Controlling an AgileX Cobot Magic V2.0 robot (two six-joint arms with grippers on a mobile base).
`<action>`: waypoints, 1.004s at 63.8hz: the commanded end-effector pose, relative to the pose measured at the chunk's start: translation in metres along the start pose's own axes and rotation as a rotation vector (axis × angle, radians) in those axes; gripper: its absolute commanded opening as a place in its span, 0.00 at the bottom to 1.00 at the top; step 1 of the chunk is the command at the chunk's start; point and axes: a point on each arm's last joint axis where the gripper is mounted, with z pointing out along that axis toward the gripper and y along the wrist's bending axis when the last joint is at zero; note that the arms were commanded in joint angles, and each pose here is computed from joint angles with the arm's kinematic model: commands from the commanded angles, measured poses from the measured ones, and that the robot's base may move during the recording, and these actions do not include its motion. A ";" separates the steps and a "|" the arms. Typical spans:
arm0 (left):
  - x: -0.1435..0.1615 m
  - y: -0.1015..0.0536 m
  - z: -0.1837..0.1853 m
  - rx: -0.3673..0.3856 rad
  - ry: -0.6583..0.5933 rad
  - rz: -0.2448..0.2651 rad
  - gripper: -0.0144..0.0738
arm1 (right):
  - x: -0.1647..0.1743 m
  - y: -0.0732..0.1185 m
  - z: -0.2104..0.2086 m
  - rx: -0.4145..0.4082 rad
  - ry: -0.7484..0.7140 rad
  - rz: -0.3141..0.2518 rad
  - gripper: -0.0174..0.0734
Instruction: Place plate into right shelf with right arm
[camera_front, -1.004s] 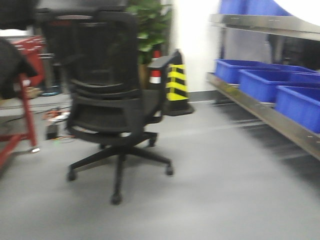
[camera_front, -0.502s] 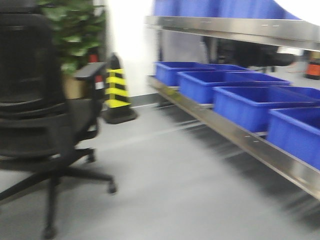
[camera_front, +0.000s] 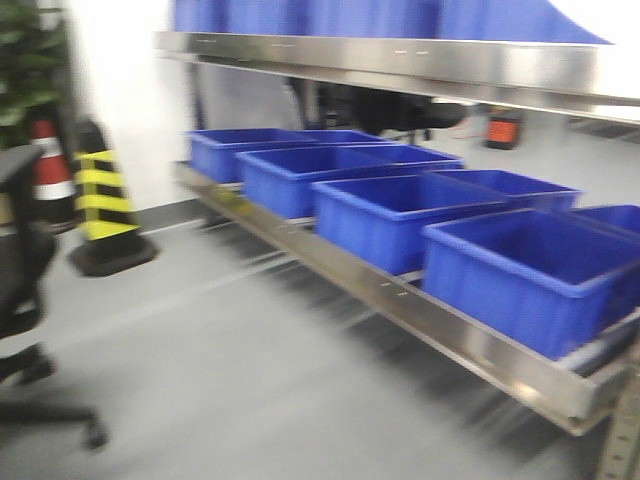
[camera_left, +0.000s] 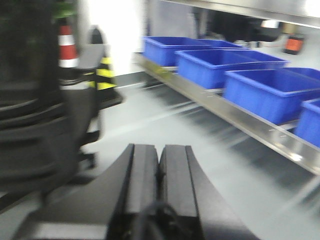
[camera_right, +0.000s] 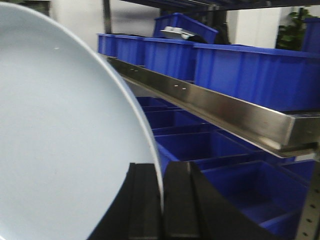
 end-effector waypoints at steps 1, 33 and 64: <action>-0.005 0.000 0.000 0.000 -0.082 -0.001 0.11 | -0.017 0.001 -0.001 -0.005 -0.114 -0.009 0.25; -0.005 0.000 0.000 0.000 -0.082 -0.001 0.11 | -0.017 0.001 -0.001 -0.005 -0.114 -0.009 0.25; -0.005 0.000 0.000 0.000 -0.082 -0.001 0.11 | -0.017 0.001 -0.001 -0.005 -0.114 -0.009 0.25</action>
